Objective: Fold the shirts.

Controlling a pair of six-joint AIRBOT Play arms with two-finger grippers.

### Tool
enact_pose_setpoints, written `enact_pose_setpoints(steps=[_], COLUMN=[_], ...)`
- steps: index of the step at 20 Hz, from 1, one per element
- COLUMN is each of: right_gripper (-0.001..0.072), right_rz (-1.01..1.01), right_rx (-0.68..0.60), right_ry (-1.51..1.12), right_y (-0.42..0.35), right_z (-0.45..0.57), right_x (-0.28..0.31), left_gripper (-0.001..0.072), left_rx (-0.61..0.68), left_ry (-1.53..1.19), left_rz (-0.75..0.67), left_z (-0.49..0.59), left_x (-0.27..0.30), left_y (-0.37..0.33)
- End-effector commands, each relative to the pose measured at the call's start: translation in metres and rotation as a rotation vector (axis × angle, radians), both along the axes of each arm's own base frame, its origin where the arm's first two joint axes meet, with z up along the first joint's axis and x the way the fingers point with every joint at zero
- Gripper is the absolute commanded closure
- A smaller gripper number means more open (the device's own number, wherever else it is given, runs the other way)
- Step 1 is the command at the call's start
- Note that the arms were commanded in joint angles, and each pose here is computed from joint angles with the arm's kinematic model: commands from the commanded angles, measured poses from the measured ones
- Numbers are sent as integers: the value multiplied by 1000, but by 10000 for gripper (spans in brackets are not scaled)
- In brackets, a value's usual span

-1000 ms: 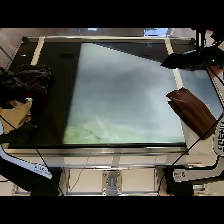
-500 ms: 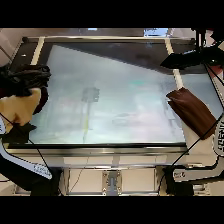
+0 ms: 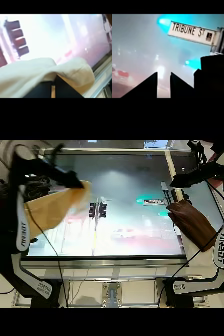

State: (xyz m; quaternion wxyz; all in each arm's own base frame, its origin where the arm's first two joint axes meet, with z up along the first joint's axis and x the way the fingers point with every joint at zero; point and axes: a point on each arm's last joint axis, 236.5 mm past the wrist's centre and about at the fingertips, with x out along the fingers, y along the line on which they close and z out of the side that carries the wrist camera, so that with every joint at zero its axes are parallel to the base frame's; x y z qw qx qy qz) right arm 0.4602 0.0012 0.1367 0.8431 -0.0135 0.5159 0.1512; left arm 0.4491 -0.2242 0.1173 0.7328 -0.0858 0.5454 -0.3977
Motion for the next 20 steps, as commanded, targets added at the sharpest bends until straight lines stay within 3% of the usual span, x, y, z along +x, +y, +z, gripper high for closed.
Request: enact_pose_setpoints(steps=[1,3,4,5,6,7,8,9,12,13,16,20], right_gripper=[496,496,496,495,493,456,289,205,205,205,205,205], right_rz=[-49,-53,-53,-50,-41,-26,-10,7,33,29,29,26], right_rx=[-143,-152,-150,-144,-126,-96,-40,18,119,128,157,205], right_ry=[22,13,10,11,12,17,19,33,144,187,296,366], right_y=[-35,-38,-37,-36,-31,-23,-10,3,32,36,51,71], right_z=[-8,-8,-7,-7,-7,-8,-10,-15,-58,-78,-126,-159], right_x=[-2,0,0,0,0,-1,-1,-2,-18,-25,-49,-69], left_gripper=[696,671,499,176,-11,-4,-4,-3,0,2,10,10], left_rx=[30,61,61,60,69,112,192,338,854,923,798,530], left_ry=[-47,-137,-212,-293,-367,-442,-501,-538,-414,-286,37,193], left_rz=[-224,-251,-231,-211,-181,-137,-76,9,251,279,317,172], left_z=[-27,-45,-43,-31,-14,3,16,22,3,-18,-76,-104], left_x=[-52,-56,-48,-36,-21,-2,17,37,53,41,8,-19], left_y=[-123,-169,-182,-190,-187,-170,-141,-93,83,123,166,165])
